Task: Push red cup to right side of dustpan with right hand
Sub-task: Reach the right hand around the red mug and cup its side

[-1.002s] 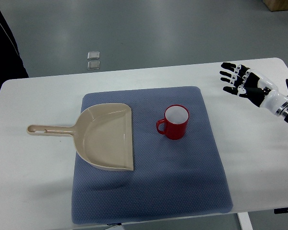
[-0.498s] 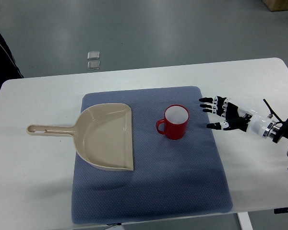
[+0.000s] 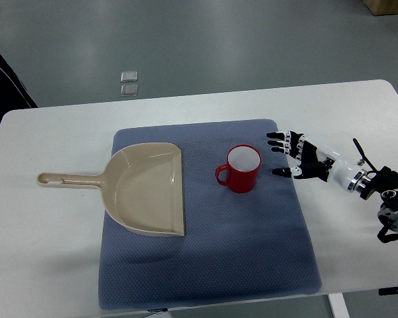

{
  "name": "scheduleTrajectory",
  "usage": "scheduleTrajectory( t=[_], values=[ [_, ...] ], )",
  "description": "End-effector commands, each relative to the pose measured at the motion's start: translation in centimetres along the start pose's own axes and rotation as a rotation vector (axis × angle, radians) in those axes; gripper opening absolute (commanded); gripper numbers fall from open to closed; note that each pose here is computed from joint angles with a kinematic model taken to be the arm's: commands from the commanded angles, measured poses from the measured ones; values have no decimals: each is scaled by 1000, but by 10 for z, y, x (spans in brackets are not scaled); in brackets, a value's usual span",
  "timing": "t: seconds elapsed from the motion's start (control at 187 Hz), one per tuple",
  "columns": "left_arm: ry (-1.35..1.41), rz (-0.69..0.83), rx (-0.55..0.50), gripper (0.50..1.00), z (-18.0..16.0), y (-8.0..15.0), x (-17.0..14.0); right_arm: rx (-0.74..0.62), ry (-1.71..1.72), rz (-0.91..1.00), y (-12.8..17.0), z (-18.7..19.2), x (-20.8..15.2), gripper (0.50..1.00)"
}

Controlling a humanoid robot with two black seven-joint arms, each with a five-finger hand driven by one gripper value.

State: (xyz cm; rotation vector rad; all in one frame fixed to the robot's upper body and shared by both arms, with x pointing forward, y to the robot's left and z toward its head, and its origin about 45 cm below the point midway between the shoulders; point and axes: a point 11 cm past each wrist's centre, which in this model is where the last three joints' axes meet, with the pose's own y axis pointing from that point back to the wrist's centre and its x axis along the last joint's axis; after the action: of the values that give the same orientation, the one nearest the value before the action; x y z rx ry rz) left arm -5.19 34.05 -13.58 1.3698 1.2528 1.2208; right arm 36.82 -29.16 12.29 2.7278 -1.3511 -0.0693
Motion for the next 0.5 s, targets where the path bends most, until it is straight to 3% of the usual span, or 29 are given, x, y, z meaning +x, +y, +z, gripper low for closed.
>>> scheduleTrajectory(
  t=[0.0, 0.493],
  values=[
    [0, 0, 0, 1000, 0, 0, 0, 8, -11, -10, -4, 0, -6, 932],
    [0, 1, 0, 1000, 0, 0, 0, 25, -38, -37, -28, 10, -42, 932]
  ],
)
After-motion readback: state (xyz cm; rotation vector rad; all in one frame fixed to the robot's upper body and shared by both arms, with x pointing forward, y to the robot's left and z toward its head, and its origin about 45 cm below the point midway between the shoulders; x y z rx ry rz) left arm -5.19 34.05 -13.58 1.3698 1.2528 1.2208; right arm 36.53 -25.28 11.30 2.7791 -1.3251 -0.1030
